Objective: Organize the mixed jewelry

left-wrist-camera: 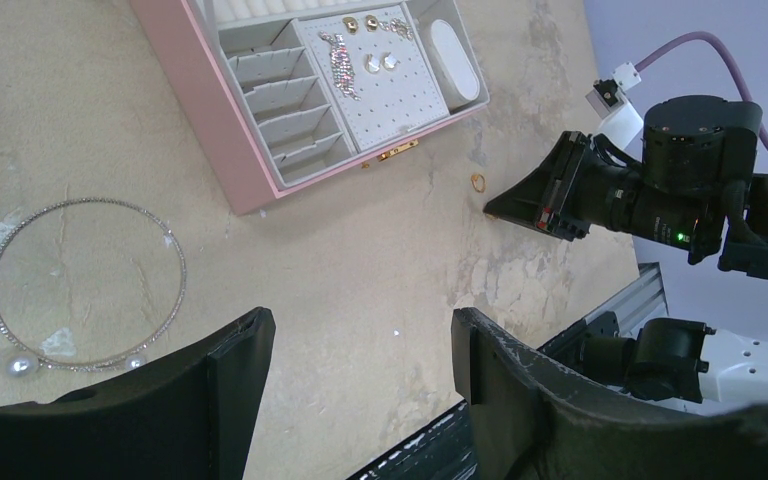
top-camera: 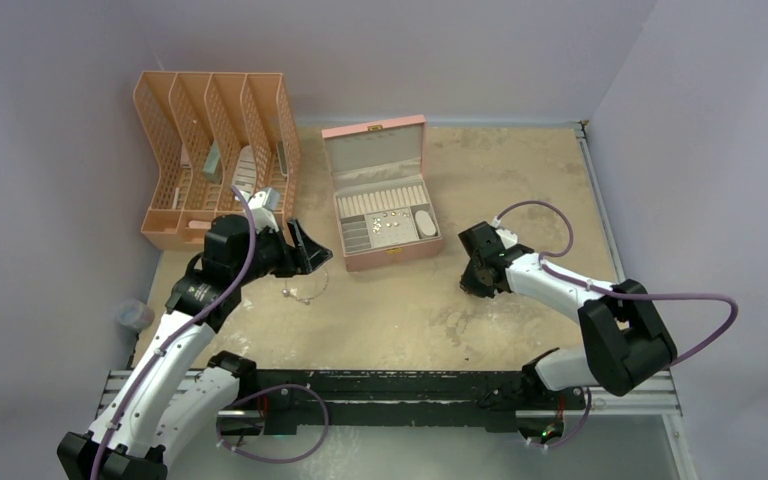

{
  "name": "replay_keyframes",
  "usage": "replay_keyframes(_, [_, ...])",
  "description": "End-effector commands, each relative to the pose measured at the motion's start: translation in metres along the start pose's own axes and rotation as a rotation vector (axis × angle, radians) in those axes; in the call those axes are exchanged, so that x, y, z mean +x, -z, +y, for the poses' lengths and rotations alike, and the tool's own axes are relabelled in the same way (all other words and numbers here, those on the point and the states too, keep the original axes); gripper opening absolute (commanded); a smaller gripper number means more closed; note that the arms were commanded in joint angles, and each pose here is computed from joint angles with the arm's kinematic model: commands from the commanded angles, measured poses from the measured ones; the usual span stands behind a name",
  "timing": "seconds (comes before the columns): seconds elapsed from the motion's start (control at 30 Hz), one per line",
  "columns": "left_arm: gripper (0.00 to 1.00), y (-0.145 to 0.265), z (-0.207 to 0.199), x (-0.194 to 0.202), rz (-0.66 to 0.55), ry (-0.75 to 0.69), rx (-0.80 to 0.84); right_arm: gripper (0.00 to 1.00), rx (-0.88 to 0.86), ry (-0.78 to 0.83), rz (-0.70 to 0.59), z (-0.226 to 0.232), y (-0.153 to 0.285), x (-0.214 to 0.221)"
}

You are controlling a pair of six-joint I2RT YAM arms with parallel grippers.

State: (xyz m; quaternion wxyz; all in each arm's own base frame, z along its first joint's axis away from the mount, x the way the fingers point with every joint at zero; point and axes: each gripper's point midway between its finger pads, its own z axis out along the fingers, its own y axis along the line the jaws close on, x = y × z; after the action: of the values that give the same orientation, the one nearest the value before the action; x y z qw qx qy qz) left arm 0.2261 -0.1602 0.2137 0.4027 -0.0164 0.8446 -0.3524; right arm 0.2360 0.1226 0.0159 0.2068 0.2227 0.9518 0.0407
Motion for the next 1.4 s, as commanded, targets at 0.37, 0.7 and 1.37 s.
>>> replay_keyframes(0.37, [0.65, 0.003, -0.001, 0.001, -0.002, 0.028, 0.006, 0.0, -0.294, -0.075, -0.04, 0.052, 0.033, -0.014])
replay_keyframes(0.7, [0.64, 0.003, -0.06, 0.019, 0.114, 0.291, 0.366, 0.0, -0.93, -0.156, -0.065, 0.155, 0.141, -0.047])
replay_keyframes(1.37, [0.62, -0.019, -0.155, -0.04, 0.121, 0.797, 1.026, 0.0, -1.687, -0.173, 0.109, 0.194, 0.325, -0.054])
